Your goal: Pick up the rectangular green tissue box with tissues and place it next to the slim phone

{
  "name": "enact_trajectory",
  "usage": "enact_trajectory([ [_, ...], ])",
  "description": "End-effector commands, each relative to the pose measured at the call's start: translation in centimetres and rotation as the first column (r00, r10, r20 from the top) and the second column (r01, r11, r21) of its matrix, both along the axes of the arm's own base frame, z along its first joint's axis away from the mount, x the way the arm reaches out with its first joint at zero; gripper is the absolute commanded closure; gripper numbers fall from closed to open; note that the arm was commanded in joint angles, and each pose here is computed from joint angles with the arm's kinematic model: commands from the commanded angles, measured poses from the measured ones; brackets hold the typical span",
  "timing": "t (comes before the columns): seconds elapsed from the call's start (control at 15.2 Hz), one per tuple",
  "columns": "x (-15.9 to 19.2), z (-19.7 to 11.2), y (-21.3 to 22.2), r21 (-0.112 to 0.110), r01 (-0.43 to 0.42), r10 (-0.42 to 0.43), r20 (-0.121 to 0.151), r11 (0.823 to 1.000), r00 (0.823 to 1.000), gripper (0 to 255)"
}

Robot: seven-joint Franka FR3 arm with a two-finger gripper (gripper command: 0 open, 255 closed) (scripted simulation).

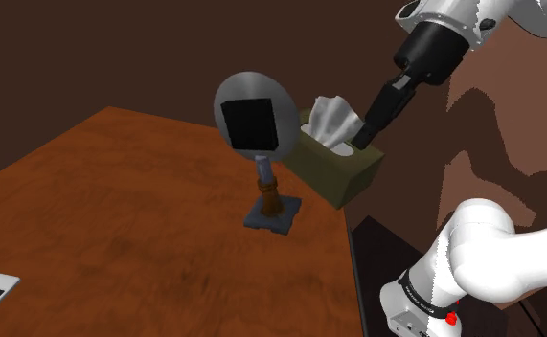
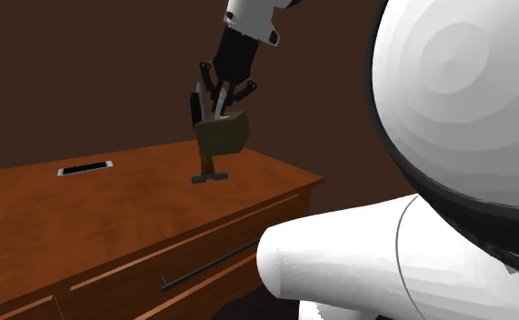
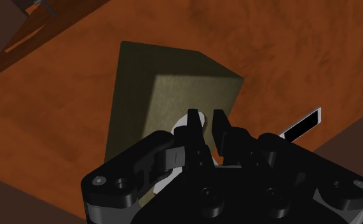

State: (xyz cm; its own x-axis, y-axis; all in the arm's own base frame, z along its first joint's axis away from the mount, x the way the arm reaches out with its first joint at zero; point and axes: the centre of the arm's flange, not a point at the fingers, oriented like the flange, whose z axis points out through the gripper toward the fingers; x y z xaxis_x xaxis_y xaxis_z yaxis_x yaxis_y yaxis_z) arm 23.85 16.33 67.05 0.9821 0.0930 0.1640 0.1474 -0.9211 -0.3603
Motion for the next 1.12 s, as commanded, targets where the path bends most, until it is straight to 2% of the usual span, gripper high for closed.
enact_trajectory([
  [0.0, 0.0, 1.0, 0.0, 0.0, 0.0, 0.0, 0.0, 1.0, 1.0, 255],
  [1.06, 0.0, 9.4, 0.0, 0.0, 0.0, 0.0, 0.0, 1.0, 1.0, 255],
])
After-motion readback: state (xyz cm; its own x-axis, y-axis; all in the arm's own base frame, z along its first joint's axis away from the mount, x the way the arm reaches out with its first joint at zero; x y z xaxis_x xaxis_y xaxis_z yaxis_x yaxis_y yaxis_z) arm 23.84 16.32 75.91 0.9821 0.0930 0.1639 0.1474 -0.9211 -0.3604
